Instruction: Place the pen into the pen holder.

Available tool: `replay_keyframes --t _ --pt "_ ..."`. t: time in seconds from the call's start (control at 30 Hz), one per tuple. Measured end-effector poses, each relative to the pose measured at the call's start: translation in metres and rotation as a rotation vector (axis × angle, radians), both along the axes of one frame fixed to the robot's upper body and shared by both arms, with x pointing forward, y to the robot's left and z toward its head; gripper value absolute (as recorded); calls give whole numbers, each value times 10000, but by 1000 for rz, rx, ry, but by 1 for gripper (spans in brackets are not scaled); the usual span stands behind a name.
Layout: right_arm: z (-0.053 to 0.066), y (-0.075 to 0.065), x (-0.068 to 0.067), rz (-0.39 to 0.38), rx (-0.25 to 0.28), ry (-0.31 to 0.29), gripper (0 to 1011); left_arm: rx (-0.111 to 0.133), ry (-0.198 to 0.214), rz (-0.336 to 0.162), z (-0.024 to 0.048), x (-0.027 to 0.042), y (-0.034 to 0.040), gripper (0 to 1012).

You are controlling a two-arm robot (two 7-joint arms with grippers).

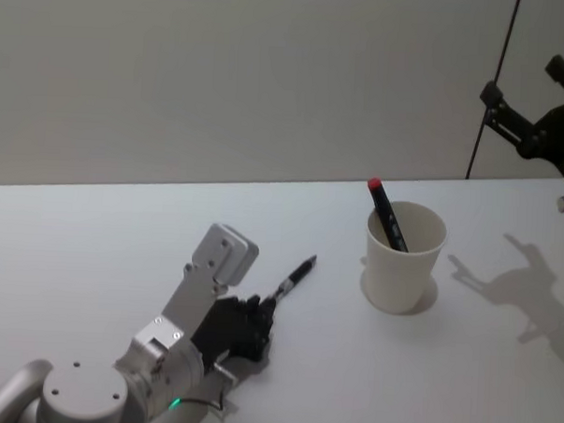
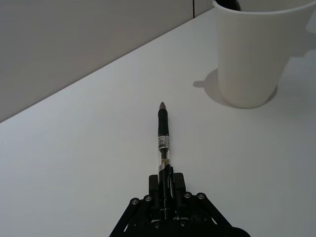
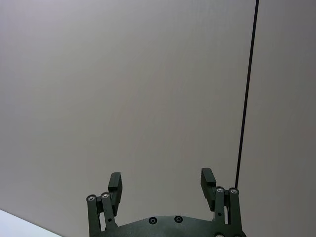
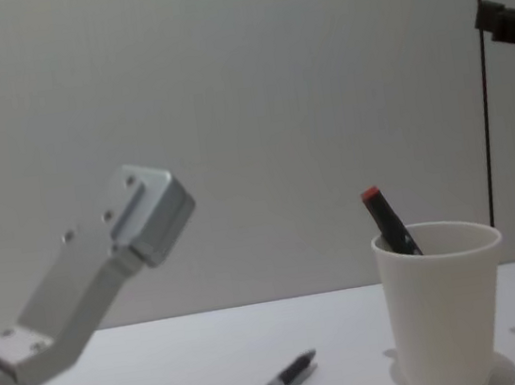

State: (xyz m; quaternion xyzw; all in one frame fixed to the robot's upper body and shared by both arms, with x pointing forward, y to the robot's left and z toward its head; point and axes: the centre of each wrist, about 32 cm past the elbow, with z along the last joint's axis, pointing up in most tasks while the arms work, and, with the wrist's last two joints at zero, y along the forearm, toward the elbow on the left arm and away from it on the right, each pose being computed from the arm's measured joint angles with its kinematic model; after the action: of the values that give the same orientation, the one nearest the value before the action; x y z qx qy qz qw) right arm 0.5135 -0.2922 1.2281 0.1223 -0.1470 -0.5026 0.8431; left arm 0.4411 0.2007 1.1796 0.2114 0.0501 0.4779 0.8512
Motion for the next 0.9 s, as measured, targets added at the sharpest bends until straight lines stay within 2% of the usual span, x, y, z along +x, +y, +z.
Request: replay_keyframes --t 0.33,0.43,0.5,0.53,0.63,0.83,0.9 --pt "0 0 0 0 0 0 1002 -5 -97 -25 140 170 93 178" --pt "0 0 0 0 0 0 1002 -9 -137 -35 189 229 137 178" --pt "0 0 0 0 0 0 1002 -17 -179 -41 235 280 187 178" --pt "0 0 0 0 0 0 1002 -17 -179 -41 235 280 187 178" --pt "0 0 0 0 0 0 1002 -25 -220 -45 279 321 235 178" --pt "0 0 0 0 0 0 1002 -49 -327 -51 386 390 335 178" --pt "0 0 0 0 0 0 1002 -53 -348 -51 410 400 354 178"
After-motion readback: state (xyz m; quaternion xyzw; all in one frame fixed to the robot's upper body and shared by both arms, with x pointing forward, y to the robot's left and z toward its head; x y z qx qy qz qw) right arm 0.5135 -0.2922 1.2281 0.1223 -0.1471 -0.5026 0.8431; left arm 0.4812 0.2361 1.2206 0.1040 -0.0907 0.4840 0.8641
